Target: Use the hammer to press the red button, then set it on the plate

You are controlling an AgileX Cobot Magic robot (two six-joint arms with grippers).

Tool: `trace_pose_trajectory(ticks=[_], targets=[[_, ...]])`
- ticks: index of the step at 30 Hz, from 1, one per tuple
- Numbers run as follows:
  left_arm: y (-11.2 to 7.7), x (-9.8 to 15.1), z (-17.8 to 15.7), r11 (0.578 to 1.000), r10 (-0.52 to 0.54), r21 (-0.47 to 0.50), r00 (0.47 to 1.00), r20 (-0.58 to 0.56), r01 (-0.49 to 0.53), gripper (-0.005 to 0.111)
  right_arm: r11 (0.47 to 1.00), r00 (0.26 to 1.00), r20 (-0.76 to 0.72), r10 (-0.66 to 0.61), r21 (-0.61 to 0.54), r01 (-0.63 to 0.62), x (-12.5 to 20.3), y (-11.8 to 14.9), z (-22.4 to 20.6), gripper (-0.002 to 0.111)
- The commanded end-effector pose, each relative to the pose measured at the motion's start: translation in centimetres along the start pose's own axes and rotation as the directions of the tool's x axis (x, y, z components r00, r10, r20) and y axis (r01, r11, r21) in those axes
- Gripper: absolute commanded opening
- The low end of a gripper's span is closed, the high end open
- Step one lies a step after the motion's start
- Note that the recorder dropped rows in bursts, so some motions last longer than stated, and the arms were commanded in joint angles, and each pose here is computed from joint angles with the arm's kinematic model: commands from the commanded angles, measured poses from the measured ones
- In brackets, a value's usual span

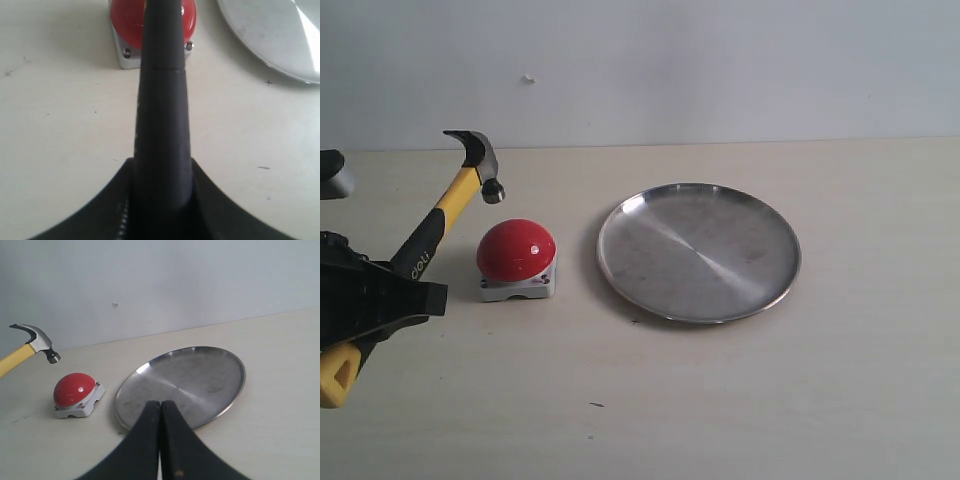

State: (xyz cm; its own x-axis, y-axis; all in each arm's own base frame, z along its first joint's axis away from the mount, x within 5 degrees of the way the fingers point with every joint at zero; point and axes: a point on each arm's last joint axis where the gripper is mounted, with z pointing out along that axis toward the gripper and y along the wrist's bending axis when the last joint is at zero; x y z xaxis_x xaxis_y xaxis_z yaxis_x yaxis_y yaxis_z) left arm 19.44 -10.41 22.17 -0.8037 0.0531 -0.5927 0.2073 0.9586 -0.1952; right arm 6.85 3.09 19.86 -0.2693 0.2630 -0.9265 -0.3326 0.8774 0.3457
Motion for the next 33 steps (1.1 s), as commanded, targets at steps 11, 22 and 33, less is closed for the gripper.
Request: trace_pose_trajectory(ticks=[11, 22, 33], targets=[[-0.3, -1.1, -0.4, 0.998, 0.06, 0.026, 0.995, 0.084, -0.062, 0.0, 1.0, 1.0, 0.009, -0.01, 0.005, 0.01, 0.0, -0.1, -0.1, 0.0], [-0.3, -1.3, -0.4, 0.985, 0.127, 0.104, 0.987, 0.098, -0.137, 0.0, 1.0, 1.0, 0.009, -0.01, 0.005, 0.01, 0.0, -0.1, -0.1, 0.0], [1.1, -1.3, -0.8, 0.99, 0.13, 0.04, 0.988, 0.08, -0.134, 0.0, 1.0, 1.0, 0.009, -0.01, 0.005, 0.01, 0.0, -0.1, -0.1, 0.0]])
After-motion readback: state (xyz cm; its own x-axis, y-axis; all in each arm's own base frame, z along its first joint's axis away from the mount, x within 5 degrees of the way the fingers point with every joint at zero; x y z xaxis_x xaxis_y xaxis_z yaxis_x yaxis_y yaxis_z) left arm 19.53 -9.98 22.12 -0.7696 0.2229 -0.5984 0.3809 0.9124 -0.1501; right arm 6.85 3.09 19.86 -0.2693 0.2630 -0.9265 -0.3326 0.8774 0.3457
